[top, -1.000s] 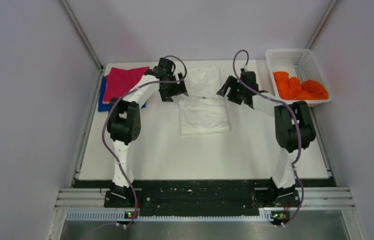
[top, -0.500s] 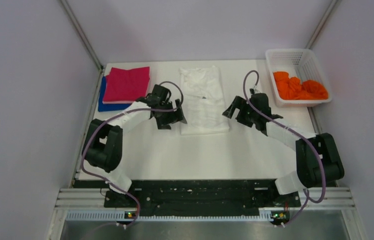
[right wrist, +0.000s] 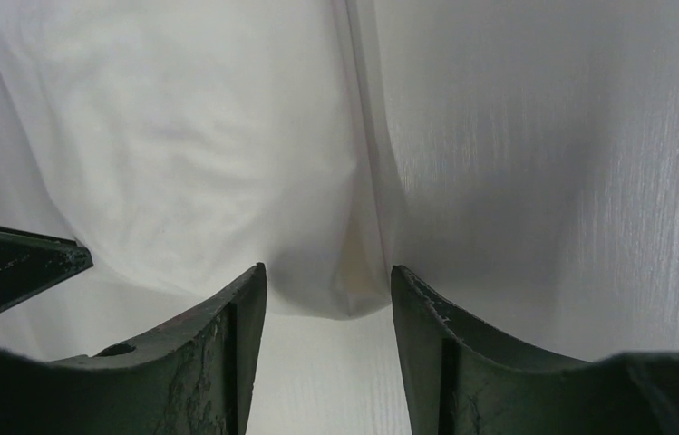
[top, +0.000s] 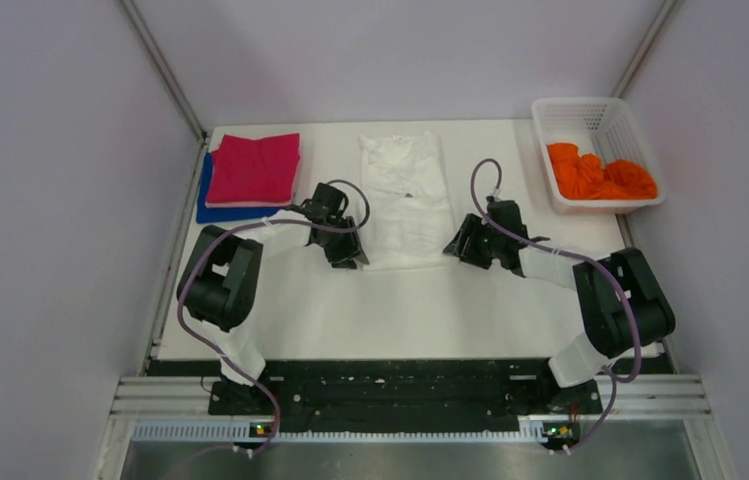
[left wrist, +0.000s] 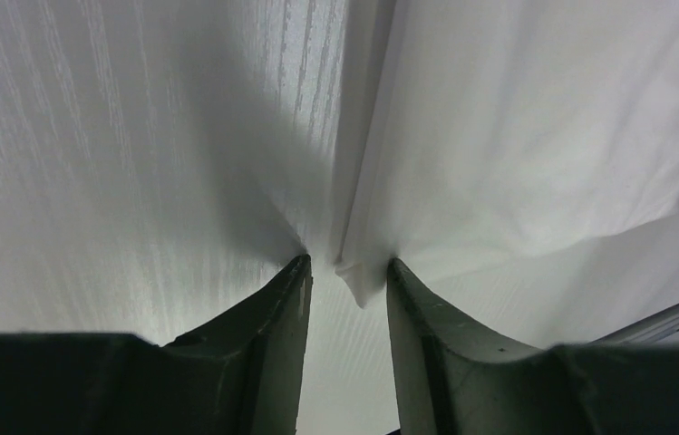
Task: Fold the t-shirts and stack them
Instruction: Grab one side of the 2/3 rectangular tshirt with both arms, then fold the long partially folded tshirt into a neat square
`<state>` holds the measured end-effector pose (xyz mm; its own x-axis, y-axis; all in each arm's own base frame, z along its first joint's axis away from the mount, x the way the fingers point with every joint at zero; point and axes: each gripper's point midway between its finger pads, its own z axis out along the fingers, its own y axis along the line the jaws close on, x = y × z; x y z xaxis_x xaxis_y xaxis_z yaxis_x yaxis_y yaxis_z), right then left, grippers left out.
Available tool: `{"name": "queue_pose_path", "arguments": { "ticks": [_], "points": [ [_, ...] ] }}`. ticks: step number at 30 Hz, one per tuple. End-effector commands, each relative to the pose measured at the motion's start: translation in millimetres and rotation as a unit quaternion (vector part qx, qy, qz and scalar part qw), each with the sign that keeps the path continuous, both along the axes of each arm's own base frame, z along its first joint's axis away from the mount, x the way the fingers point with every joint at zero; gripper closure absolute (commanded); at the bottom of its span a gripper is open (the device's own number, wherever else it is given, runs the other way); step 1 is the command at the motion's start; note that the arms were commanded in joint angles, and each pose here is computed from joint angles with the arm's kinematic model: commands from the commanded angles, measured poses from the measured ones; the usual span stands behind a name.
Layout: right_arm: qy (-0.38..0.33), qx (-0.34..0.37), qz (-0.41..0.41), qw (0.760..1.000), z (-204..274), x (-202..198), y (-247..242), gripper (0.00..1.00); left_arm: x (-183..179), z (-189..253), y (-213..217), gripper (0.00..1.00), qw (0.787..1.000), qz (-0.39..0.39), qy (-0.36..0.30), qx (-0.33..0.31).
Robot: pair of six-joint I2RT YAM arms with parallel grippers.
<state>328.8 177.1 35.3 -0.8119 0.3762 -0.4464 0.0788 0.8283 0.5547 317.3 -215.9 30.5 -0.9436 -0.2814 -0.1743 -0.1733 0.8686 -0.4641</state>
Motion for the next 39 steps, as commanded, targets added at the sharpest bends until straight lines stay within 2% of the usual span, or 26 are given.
{"name": "queue_pose_path", "arguments": {
  "ticks": [1, 4, 7, 8, 9, 10, 13, 14, 18, 22, 25, 28, 33, 39],
  "points": [
    [0.0, 0.001, -0.002, 1.0, -6, -3, 4, 0.48, 6, -2, -11, 0.6, 1.0, -0.01, -0.011, -0.011],
    [0.011, -0.004, -0.002, 1.0, -11, -11, 2, 0.54, 0, -6, -16, 0.68, 1.0, -0.02, -0.001, -0.012],
    [0.013, -0.007, -0.005, 1.0, -14, -18, 0, 0.56, -7, -12, -17, 0.84, 1.0, -0.023, 0.006, -0.003],
    [0.012, -0.007, -0.005, 1.0, -14, -19, -1, 0.61, -7, -15, -17, 0.94, 1.0, -0.023, 0.008, 0.001],
    [0.012, -0.007, -0.006, 1.0, -16, -19, -1, 0.66, -8, -17, -16, 1.0, 1.0, -0.022, 0.01, 0.003],
    [0.013, -0.009, -0.005, 1.0, -17, -19, -1, 0.72, -8, -19, -15, 1.0, 1.0, -0.022, 0.012, 0.006],
    [0.016, -0.003, 0.003, 1.0, -18, -21, 2, 0.98, -10, -17, -16, 1.0, 1.0, -0.024, 0.01, 0.004],
    [0.013, 0.001, 0.011, 1.0, -16, -24, 4, 1.0, -12, -14, -15, 1.0, 1.0, -0.028, 0.005, 0.003],
    [-0.001, -0.009, 0.037, 0.999, -4, -52, 7, 1.0, -40, -6, -5, 1.0, 0.999, -0.039, -0.015, 0.014],
    [0.02, -0.001, 0.082, 0.996, 3, -106, 15, 1.0, -94, 1, 2, 1.0, 0.998, -0.065, -0.004, 0.017],
    [0.028, -0.004, 0.105, 0.994, 17, -147, 22, 1.0, -134, 22, 4, 1.0, 0.997, -0.079, -0.005, 0.008],
    [0.012, 0.034, 0.123, 0.992, 47, -170, 29, 1.0, -158, 55, 11, 1.0, 0.996, -0.077, -0.038, -0.003],
    [-0.065, 0.065, 0.118, 0.989, 110, -165, 28, 1.0, -160, 123, 3, 1.0, 0.984, -0.092, -0.129, -0.079],
    [-0.146, 0.041, 0.102, 0.983, 164, -126, 32, 1.0, -117, 168, 7, 1.0, 0.975, -0.064, -0.207, -0.047]
  ]
}}
